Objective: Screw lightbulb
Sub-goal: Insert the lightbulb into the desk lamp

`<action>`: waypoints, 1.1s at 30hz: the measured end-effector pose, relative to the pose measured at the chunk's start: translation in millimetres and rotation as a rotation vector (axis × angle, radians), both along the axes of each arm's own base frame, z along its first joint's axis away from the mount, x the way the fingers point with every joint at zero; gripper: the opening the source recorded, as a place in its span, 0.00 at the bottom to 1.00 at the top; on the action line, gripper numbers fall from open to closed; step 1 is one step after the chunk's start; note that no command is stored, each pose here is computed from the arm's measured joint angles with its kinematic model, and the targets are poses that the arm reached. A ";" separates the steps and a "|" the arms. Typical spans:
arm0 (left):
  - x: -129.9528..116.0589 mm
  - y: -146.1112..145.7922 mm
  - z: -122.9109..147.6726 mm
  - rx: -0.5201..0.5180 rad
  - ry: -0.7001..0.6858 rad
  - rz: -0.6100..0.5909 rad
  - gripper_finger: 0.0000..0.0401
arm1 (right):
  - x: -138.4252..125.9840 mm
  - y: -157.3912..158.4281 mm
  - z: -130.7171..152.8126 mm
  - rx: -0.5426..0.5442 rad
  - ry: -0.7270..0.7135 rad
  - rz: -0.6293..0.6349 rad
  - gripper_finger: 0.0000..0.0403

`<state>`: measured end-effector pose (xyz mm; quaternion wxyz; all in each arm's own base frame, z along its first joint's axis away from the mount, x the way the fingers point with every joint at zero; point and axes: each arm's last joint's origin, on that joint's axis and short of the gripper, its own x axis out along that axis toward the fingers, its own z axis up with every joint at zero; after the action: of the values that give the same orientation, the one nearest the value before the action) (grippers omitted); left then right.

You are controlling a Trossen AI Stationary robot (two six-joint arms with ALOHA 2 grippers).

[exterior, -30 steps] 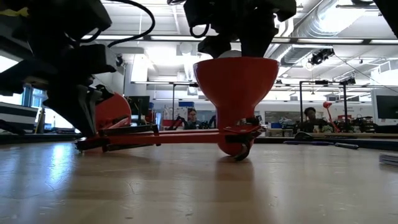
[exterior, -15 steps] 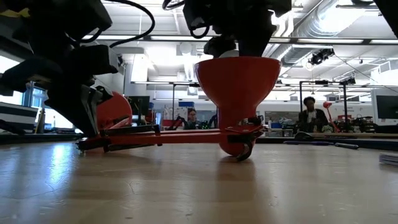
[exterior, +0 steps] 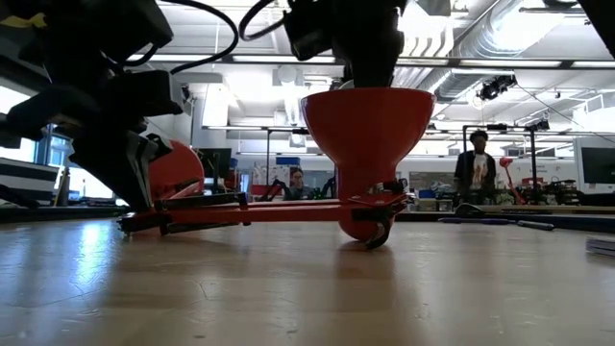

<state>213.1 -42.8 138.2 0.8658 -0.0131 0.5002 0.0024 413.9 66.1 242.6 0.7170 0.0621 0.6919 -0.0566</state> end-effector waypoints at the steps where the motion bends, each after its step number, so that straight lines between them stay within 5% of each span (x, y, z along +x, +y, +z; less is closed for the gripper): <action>1: 0.0 0.0 0.0 -0.002 0.000 0.003 0.00 | 0.0 0.0 0.0 0.001 0.000 -0.039 0.62; 24: 0.2 -0.1 -0.2 -0.015 -0.002 0.022 0.00 | -2.0 21.3 0.0 0.075 0.010 -1.100 0.62; 31: 0.6 -0.1 -0.1 -0.020 -0.007 0.029 0.00 | -2.6 28.2 -0.1 0.078 0.001 -1.137 0.62; 33: 0.7 -0.1 -0.1 -0.020 -0.010 0.030 0.00 | -1.6 28.1 1.2 0.074 -0.009 -1.116 0.69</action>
<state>213.8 -42.9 138.1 0.8678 -0.0293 0.4959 0.0102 412.2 94.3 243.8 0.5785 0.4443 0.5527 -0.4031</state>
